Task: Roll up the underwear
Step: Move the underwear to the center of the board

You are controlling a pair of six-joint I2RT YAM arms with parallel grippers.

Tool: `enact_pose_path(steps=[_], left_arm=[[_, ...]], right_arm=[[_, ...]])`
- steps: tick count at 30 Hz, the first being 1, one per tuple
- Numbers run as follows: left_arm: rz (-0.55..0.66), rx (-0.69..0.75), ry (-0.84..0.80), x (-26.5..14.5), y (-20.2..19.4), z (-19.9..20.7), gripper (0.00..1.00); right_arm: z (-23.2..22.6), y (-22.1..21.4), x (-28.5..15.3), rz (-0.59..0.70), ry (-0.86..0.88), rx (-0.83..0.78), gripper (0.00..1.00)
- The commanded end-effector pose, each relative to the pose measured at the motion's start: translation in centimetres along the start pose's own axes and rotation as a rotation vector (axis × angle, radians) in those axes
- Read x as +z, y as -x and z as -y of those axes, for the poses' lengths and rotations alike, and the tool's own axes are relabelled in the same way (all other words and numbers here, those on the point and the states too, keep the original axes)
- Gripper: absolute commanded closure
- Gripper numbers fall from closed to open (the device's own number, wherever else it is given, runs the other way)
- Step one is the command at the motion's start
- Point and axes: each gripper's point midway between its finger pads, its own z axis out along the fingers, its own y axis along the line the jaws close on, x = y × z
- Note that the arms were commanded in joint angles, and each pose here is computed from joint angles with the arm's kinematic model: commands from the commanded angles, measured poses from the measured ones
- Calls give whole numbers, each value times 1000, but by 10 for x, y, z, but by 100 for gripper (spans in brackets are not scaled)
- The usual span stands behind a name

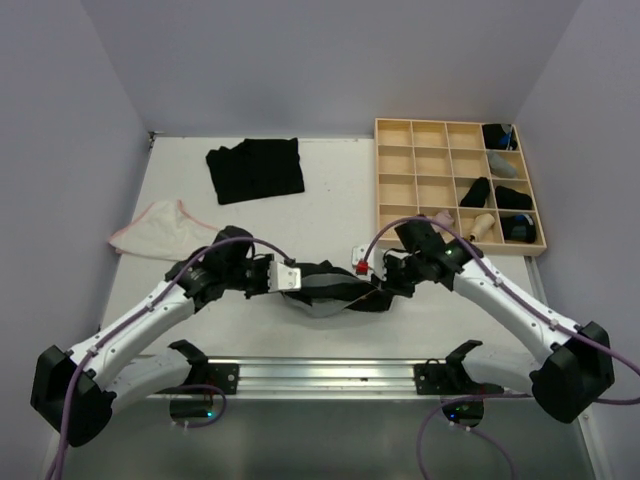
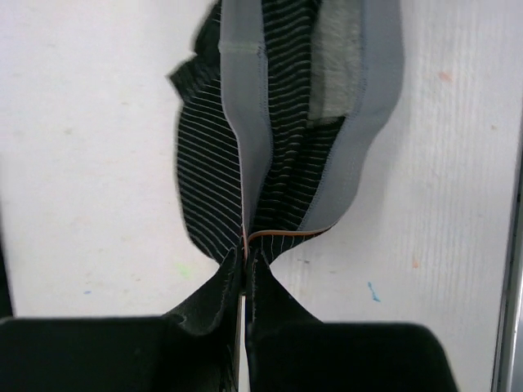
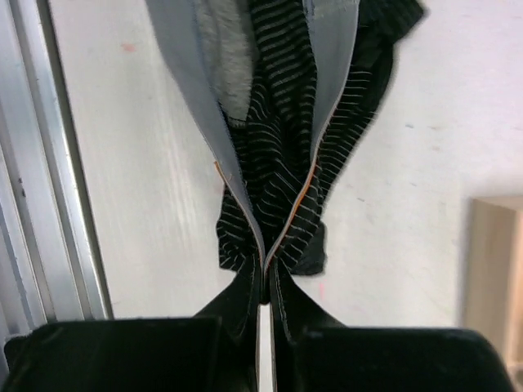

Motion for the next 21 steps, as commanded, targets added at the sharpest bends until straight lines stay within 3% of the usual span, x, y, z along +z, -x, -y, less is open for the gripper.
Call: enact_pose_path(steps=[1,9,11,14,21], left_arm=[[135,-32,227,-48,61,-61,100],[234,-200,586,-137,91,-146,100],[238,-228,592,-141,93,-151,100],[249,-241,538,-145,100,-138,100],[370,-69,364,-162,116,-52,100]], right_arm=[[43,32,-53,59,-185,-56,100],[99,76,-138,158,-376,-54,100],[101,87,-148,195,-369,-44,100],[89,89,-149,210,-325,-44,100],[27,65,-146,201,-213,-148,100]])
